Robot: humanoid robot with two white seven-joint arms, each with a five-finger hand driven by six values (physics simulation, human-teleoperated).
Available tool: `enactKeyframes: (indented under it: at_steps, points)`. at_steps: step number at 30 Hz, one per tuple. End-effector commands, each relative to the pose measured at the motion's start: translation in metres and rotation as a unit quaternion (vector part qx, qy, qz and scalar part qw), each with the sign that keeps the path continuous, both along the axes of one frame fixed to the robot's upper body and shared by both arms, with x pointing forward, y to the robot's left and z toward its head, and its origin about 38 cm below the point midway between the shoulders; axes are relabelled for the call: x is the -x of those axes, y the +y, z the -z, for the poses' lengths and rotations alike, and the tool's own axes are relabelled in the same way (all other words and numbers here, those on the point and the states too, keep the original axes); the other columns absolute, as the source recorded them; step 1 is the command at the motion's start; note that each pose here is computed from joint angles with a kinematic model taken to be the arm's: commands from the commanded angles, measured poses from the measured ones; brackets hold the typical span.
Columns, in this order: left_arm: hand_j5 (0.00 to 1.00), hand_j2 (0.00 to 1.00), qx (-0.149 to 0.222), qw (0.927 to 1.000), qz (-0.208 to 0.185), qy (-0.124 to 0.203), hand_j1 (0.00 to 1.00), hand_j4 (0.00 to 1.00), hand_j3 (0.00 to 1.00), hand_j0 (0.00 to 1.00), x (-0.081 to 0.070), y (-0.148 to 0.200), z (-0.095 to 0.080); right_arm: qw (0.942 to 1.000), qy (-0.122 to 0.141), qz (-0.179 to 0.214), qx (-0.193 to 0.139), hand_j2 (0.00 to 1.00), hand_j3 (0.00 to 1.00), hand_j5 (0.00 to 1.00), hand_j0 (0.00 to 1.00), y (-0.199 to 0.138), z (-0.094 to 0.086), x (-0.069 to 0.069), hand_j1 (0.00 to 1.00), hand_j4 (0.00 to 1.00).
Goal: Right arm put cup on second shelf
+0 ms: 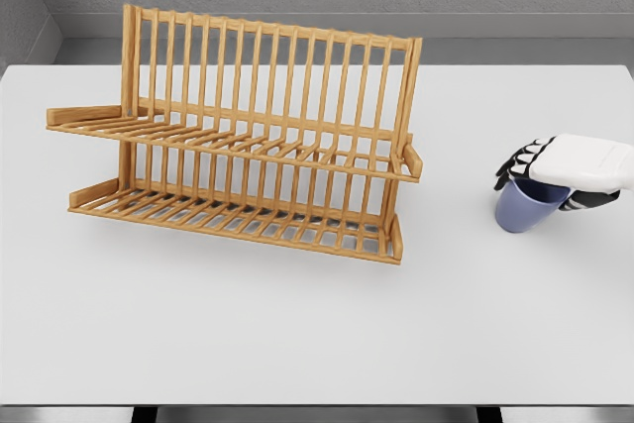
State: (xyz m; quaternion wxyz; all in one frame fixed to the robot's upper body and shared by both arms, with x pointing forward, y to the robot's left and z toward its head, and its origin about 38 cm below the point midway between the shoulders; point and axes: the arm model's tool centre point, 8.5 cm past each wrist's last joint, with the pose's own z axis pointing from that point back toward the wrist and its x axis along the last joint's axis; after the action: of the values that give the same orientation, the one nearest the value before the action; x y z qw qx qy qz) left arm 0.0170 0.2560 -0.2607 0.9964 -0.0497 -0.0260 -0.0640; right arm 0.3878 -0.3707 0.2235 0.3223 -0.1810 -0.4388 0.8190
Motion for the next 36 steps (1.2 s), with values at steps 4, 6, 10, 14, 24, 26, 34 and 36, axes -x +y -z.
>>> enactKeyframes:
  at_steps: [4,6,10,14,24,26,34,36]
  points:
    - [1.00,1.00,0.000,1.0000,0.001,0.000,1.00,1.00,1.00,1.00,0.000,0.000,0.000,1.0000,-0.006,0.000,-0.001,0.72,0.72,0.72,0.72,0.000,-0.006,-0.001,0.72,0.72]
    - [1.00,1.00,0.000,1.0000,0.000,0.000,1.00,1.00,1.00,1.00,0.000,0.000,0.000,1.0000,-0.009,0.001,0.000,0.72,0.72,0.72,0.72,-0.001,-0.009,-0.002,0.72,0.72]
    - [1.00,1.00,0.000,1.0000,0.001,0.000,1.00,1.00,1.00,1.00,0.000,0.000,0.000,0.9998,-0.021,0.003,0.001,0.72,0.72,0.72,0.72,-0.003,-0.019,-0.004,0.72,0.72]
    - [1.00,1.00,0.000,1.0000,0.000,0.000,1.00,1.00,1.00,1.00,0.000,0.000,0.000,0.9997,-0.025,0.004,0.000,0.71,0.71,0.71,0.71,-0.003,-0.022,-0.005,0.71,0.71]
    - [1.00,1.00,0.000,1.0000,0.000,0.000,1.00,1.00,1.00,1.00,0.000,0.000,0.000,0.9978,-0.065,0.008,-0.007,0.69,0.69,0.69,0.69,-0.008,-0.052,-0.007,0.69,0.69]
    - [1.00,1.00,0.000,1.0000,0.000,0.000,1.00,1.00,1.00,1.00,0.000,0.000,0.000,0.9975,-0.070,0.008,-0.008,0.69,0.69,0.69,0.69,-0.008,-0.056,-0.007,0.69,0.69]
    - [1.00,1.00,0.000,1.0000,0.000,0.000,1.00,1.00,1.00,1.00,0.000,0.000,0.000,0.9937,-0.111,0.000,-0.015,0.69,0.69,0.69,0.69,-0.004,-0.084,-0.005,0.69,0.69]
    - [1.00,1.00,0.000,1.0000,0.000,0.000,1.00,1.00,1.00,1.00,0.000,0.000,0.000,0.9930,-0.117,-0.007,-0.016,0.68,0.68,0.68,0.68,0.001,-0.088,-0.003,0.68,0.68]
